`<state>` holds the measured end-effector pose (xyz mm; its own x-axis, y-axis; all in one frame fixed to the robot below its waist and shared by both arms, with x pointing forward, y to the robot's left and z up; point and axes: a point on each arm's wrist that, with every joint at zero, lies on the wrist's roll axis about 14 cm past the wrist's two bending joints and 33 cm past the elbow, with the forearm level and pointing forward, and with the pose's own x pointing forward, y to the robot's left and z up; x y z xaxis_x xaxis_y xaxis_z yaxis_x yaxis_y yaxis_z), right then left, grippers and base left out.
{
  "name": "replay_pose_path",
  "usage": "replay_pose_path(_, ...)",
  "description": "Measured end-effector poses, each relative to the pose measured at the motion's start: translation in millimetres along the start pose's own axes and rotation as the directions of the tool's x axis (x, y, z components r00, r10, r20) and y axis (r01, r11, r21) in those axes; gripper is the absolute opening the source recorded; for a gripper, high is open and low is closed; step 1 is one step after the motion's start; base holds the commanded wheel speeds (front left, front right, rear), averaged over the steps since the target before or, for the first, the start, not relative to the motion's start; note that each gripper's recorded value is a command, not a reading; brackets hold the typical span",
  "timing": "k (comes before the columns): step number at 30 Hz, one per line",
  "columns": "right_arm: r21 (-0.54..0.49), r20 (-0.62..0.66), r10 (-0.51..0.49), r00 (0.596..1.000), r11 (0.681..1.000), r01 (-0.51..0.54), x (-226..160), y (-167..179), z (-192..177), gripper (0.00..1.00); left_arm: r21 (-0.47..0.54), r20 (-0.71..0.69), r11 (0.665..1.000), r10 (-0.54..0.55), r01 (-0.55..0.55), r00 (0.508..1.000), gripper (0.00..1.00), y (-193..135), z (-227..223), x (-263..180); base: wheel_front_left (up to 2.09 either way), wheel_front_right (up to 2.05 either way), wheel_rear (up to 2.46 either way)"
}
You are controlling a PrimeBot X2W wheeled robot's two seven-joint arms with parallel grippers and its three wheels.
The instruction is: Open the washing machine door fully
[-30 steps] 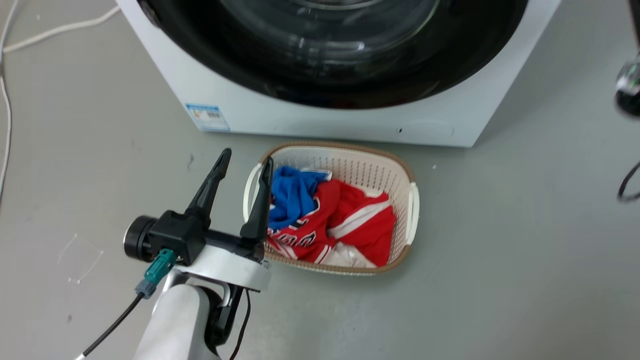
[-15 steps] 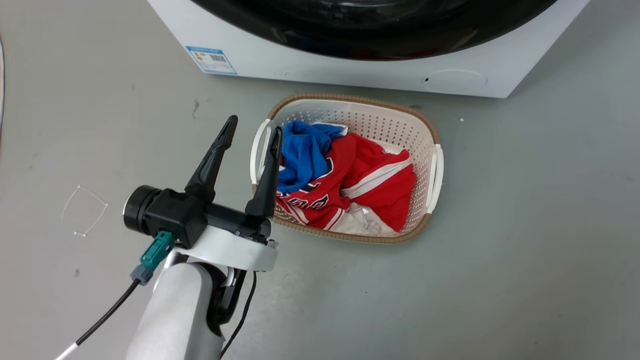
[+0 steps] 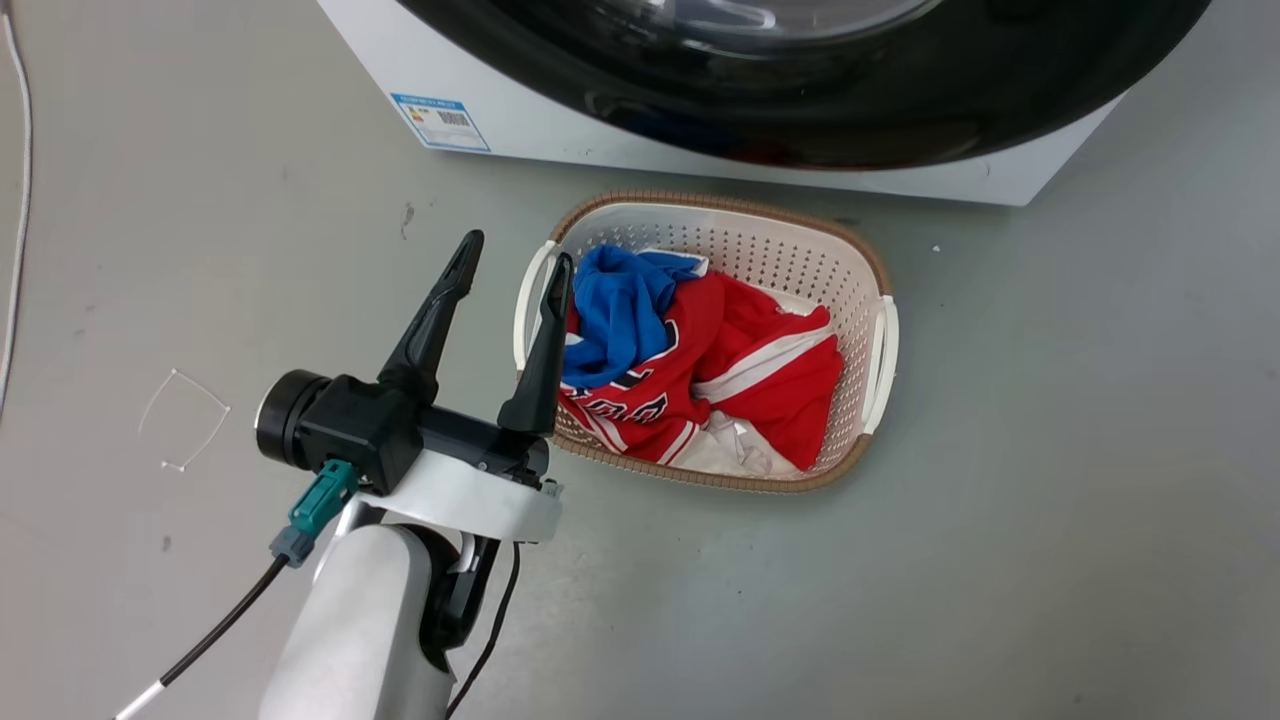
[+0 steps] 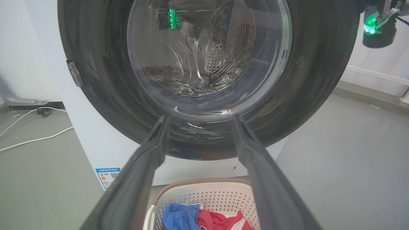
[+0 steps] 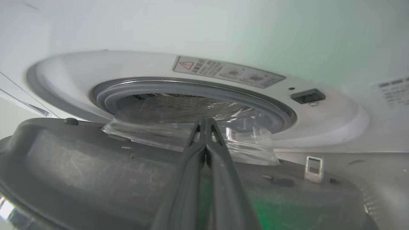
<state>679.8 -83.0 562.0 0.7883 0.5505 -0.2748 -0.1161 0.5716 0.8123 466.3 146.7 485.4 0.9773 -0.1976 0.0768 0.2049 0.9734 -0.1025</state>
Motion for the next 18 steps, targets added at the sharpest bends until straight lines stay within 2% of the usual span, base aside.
replay_pose_path(8,-0.011,-0.125,0.031,0.992,0.999,-0.033,-25,10,-29,0.0,-0.005,0.01,1.0,-0.009,0.009,1.0,1.0,-8,9,-10,0.0,0.0,0.0)
replay_pose_path(18,-0.026,-0.282,0.08,0.956,0.996,-0.091,-67,23,-87,0.0,-0.004,0.022,1.0,-0.021,0.021,1.0,1.0,-20,22,-32,0.0,0.0,0.0)
